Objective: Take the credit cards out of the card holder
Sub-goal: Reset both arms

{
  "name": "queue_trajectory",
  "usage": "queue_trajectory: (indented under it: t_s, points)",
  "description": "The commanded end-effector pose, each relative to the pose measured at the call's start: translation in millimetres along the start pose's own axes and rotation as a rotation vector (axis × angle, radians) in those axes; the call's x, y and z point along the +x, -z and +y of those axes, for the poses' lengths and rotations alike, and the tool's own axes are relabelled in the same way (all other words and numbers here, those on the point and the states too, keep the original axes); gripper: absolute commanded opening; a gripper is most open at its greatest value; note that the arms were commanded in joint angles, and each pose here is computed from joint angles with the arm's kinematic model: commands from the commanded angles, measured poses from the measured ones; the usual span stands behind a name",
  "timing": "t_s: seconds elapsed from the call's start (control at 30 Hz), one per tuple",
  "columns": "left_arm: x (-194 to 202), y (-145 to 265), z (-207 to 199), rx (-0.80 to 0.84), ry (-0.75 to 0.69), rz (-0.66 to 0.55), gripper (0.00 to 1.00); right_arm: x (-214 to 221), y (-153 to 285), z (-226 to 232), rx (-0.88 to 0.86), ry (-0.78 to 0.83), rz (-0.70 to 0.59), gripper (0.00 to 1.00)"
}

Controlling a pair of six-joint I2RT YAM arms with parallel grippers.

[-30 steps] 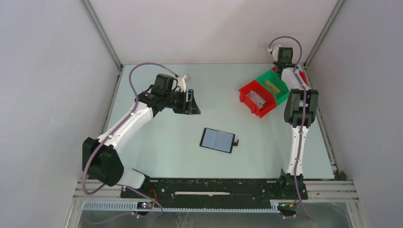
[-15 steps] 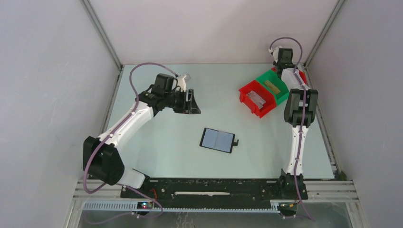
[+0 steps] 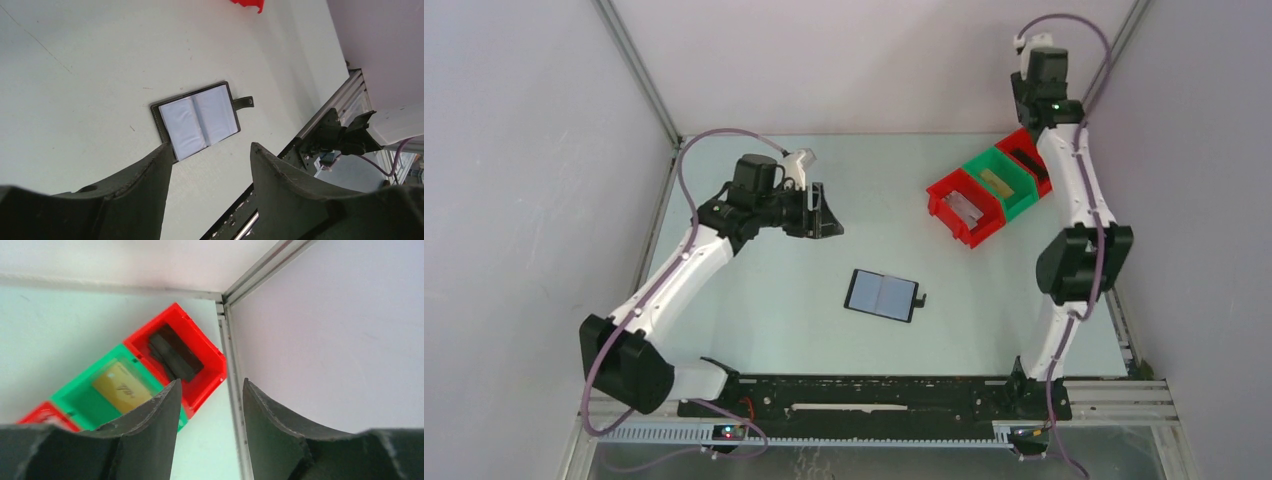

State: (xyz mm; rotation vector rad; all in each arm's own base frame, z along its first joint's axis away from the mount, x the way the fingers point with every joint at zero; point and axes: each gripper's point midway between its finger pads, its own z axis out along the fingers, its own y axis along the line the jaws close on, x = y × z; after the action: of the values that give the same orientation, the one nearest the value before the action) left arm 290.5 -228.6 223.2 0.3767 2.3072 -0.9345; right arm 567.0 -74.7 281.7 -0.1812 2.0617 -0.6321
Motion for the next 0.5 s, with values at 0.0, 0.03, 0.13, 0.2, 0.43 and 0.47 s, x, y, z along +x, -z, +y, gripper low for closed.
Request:
queue_trajectory:
  t_s: [0.0, 0.03, 0.13, 0.2, 0.43, 0.47]
  points:
    - [-4.8, 17.8, -9.7, 0.019, 0.0, -0.076, 0.64, -28.7, 97.4, -20.9, -0.025, -0.318, -0.059, 0.58]
    - [-4.5, 20.7, -9.9, 0.012, 0.002, -0.085, 0.64, -28.8, 119.5, -25.2, -0.015, -0.372, -0.084, 0.6]
    - [-4.3, 27.5, -6.8, -0.019, 0.008, -0.117, 0.64, -15.6, 162.5, -0.7, -0.112, -0.458, -0.136, 0.7]
    - [-4.3, 31.7, -3.1, -0.048, 0.013, -0.139, 0.64, -1.7, 190.0, 18.2, -0.213, -0.522, -0.158, 0.75]
    - [-6.6, 59.1, 18.0, -0.22, -0.016, -0.221, 0.64, 77.9, 245.8, 97.9, -0.473, -0.642, -0.178, 0.95]
    - [-8.2, 65.9, 21.8, -0.252, -0.033, -0.241, 0.64, 90.5, 250.9, 111.2, -0.501, -0.637, -0.162, 0.97]
